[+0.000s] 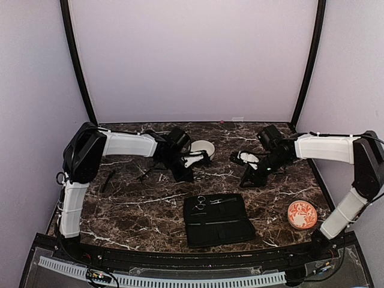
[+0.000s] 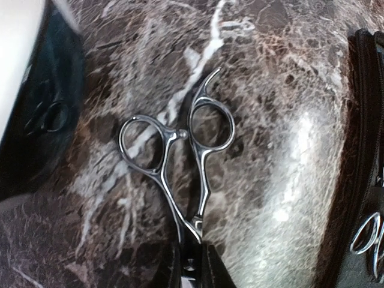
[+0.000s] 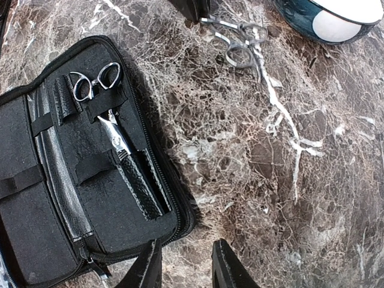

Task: Sort the hair-cutting tools

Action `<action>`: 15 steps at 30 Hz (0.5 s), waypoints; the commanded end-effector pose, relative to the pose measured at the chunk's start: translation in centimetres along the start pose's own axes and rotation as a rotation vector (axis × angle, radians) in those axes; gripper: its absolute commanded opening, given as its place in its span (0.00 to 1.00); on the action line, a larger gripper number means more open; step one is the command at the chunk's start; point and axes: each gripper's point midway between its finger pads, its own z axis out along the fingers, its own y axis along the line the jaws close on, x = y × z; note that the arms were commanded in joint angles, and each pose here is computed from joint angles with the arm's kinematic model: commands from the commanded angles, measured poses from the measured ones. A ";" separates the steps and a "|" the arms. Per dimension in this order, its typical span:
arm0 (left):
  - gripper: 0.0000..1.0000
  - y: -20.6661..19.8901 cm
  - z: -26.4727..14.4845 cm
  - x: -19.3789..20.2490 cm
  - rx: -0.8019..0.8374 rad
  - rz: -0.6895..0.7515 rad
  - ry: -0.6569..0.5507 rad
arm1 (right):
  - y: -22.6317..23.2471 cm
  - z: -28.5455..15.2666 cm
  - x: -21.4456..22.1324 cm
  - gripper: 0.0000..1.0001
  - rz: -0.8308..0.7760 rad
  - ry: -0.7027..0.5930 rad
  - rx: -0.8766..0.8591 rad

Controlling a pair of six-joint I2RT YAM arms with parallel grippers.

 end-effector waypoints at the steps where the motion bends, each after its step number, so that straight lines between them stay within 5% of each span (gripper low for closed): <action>1: 0.05 -2.9 1.4 -2.6 0.043 0.063 -0.058 | -0.6 -0.2 0.1 0.28 0.014 -0.005 0.023; 15: 0.05 -5.9 3.9 -9.8 0.106 0.170 -0.229 | -2.8 -4.4 1.9 0.27 0.066 0.014 0.102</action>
